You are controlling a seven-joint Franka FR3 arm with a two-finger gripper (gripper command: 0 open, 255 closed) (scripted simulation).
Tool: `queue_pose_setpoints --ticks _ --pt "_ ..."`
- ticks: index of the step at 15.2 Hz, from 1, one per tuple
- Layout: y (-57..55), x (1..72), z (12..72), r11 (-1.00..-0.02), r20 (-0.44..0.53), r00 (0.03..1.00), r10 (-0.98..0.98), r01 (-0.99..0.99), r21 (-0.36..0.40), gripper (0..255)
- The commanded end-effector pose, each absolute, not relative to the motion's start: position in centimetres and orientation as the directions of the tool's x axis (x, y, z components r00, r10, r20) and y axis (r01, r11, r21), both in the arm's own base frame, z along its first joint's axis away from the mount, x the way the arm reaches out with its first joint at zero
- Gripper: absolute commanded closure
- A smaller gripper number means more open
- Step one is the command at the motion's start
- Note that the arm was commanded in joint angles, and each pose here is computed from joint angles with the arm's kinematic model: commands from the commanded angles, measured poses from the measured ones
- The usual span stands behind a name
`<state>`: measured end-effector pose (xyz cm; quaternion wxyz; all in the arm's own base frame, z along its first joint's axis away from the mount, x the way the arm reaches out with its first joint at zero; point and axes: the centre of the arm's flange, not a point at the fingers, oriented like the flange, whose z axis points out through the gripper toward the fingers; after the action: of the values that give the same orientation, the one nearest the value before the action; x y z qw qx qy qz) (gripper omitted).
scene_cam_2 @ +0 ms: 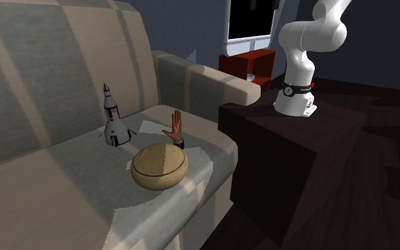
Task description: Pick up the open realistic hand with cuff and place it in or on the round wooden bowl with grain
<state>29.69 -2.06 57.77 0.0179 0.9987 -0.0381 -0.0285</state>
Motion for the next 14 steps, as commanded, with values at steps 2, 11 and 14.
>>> queue_pose_setpoints --ticks 2,11,14 --pt "-2.7 30.5 56.9 -0.997 -0.059 0.995 -0.077 -0.075 0.034 0" --pt "-8.2 37.9 48.5 -0.997 -0.093 0.993 -0.076 -0.077 -0.005 0" --pt "-10.0 40.3 45.6 -0.997 -0.104 0.992 -0.075 -0.077 -0.017 0"
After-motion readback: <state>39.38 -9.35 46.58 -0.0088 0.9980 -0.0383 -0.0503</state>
